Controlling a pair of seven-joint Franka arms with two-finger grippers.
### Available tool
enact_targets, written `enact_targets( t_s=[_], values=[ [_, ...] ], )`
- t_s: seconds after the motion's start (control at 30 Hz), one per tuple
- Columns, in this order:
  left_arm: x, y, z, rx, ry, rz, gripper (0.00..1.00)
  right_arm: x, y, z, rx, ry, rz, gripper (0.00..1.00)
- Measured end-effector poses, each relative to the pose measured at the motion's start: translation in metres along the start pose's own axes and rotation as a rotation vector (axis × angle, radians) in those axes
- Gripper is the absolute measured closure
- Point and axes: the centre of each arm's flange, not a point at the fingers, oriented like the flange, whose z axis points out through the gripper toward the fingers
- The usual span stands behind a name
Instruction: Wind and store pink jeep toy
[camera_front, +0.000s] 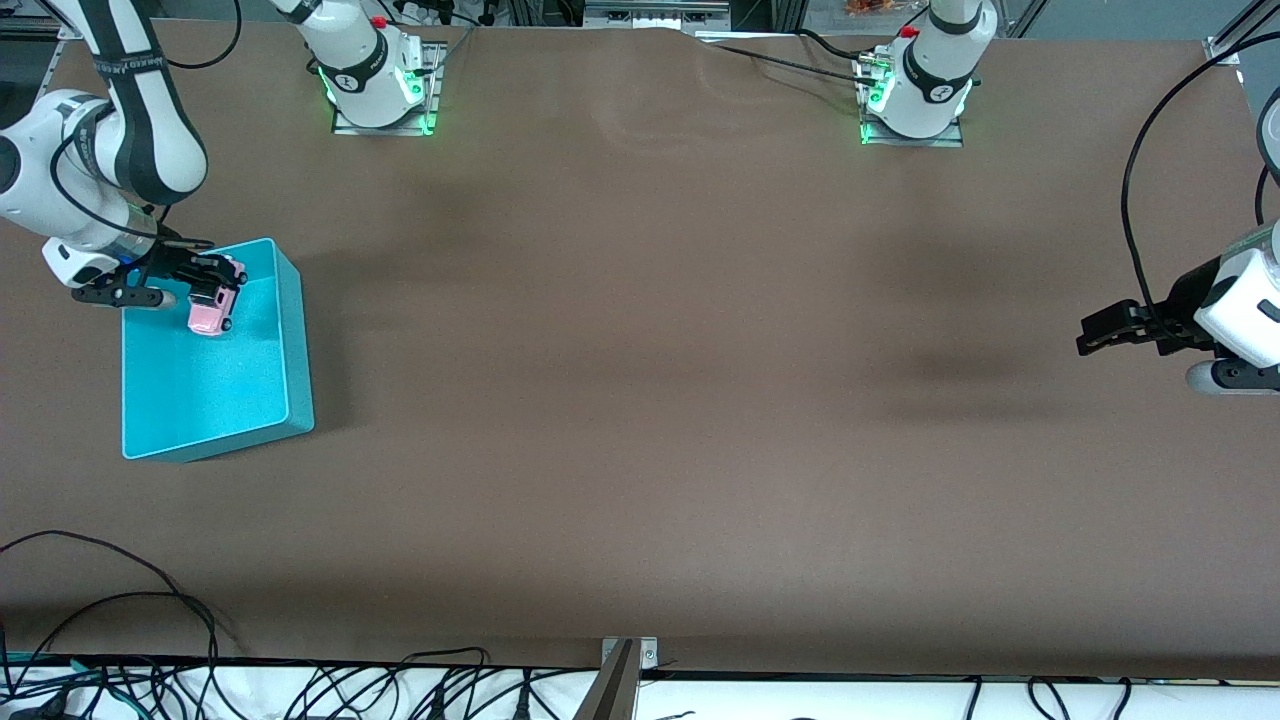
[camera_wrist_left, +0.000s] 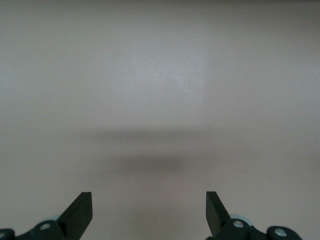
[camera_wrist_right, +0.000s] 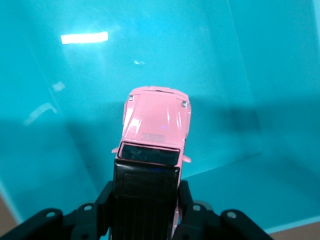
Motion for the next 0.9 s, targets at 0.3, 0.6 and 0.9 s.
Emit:
enact_targets(
  t_s=[0.3, 0.6, 0.9],
  values=[
    [0.000, 0.000, 0.000, 0.000, 0.000, 0.000, 0.00, 0.004, 0.046, 0.029, -0.033, -0.020, -0.007, 0.46],
    [0.000, 0.000, 0.001, 0.000, -0.002, 0.000, 0.00, 0.011, 0.063, 0.043, -0.048, -0.025, -0.004, 0.46],
    [0.000, 0.000, 0.002, 0.000, -0.003, 0.000, 0.00, 0.012, 0.063, 0.052, -0.050, -0.033, -0.008, 0.47]
  ],
)
